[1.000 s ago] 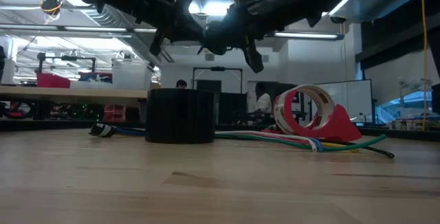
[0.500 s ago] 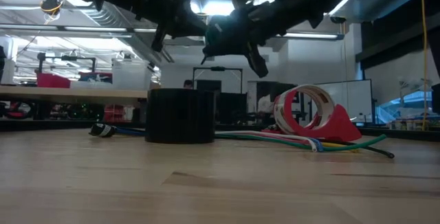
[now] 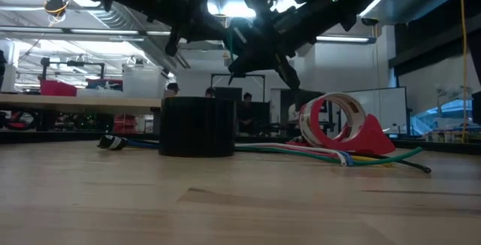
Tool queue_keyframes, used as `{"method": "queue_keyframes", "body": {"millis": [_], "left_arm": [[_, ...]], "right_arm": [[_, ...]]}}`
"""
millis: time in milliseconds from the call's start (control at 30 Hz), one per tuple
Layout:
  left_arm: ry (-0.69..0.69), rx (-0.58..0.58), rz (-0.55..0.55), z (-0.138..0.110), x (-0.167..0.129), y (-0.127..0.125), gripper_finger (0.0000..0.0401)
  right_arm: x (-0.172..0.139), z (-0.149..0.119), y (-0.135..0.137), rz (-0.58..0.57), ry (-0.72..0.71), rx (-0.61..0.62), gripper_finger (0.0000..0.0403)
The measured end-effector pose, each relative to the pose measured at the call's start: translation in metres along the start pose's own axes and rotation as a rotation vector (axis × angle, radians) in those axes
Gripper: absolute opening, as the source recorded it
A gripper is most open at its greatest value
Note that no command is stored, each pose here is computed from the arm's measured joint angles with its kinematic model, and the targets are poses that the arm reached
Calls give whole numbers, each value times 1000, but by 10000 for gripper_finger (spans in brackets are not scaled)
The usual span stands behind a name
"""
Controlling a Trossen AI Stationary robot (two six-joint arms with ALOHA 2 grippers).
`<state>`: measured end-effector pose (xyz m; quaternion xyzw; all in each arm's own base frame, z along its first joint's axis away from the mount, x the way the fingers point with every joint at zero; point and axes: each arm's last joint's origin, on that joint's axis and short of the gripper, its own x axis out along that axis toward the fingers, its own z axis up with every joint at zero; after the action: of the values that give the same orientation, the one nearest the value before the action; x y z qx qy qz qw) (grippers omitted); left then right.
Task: Coil cords
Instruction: Coil the green wire onto the black spool
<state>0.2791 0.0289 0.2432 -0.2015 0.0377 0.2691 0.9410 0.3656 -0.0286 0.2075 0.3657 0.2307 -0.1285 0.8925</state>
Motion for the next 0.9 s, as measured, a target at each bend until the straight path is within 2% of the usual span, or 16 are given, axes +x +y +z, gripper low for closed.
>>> {"method": "queue_keyframes", "body": {"millis": [900], "left_arm": [[48,20,-7,4,-15,-2,0]], "right_arm": [[-1,6,-14,-94,-13,-10,3]]}}
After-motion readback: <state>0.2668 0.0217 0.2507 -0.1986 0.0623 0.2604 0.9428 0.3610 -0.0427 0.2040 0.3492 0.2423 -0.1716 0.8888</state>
